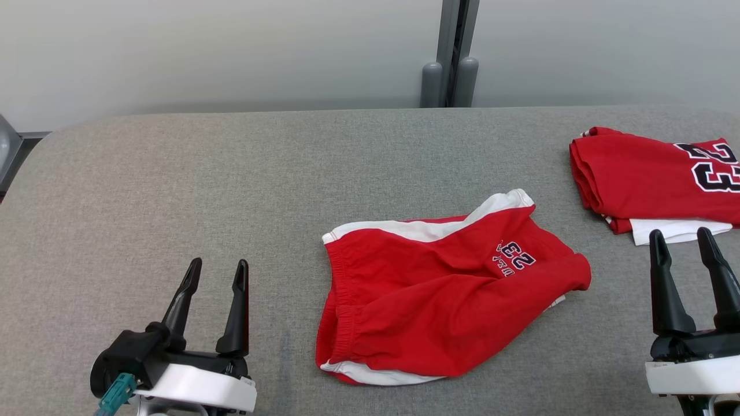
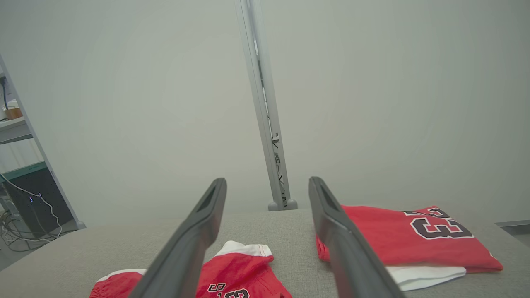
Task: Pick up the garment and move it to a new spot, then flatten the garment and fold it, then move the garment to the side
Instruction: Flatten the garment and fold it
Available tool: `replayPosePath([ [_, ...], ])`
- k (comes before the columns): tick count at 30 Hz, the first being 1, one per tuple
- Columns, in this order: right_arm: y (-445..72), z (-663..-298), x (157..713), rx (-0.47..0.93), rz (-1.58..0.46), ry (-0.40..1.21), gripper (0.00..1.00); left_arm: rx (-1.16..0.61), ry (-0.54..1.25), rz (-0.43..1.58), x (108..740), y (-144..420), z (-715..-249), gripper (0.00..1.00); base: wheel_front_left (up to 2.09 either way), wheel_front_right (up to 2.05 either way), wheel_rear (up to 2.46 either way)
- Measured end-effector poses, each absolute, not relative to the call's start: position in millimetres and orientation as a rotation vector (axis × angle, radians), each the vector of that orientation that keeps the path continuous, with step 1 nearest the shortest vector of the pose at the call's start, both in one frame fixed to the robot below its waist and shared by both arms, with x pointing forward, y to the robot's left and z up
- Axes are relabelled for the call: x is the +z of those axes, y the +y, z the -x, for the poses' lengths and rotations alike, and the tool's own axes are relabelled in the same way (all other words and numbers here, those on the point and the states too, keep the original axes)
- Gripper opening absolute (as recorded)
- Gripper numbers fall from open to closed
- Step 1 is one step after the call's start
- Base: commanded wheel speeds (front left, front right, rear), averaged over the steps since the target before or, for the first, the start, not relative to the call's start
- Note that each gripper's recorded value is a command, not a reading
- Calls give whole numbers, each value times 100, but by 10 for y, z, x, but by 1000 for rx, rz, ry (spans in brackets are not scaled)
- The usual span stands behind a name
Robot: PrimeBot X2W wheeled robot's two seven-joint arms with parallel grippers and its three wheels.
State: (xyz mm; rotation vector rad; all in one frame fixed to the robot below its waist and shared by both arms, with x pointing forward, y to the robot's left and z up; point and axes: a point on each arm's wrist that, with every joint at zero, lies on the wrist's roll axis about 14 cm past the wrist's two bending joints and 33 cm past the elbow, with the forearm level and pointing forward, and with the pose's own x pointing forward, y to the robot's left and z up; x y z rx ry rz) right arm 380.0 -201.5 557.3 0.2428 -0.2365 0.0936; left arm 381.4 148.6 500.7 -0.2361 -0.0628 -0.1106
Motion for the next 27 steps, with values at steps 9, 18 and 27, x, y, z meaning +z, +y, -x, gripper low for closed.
replayPosePath([
  [9, -2000, -3798, 5487, 99, -243, -208, 100, -120, -57, 237, 4992, 1456, -3815, 100, 0, 0, 0],
  [18, -2035, -3794, 5341, 96, -228, -159, 100, -317, 33, 192, 4793, 1017, -3655, 100, 0, 0, 0],
  [27, -2026, -3747, 4997, 105, -236, -44, 100, -543, 271, 200, 4469, 583, -3366, 100, 0, 0, 0],
])
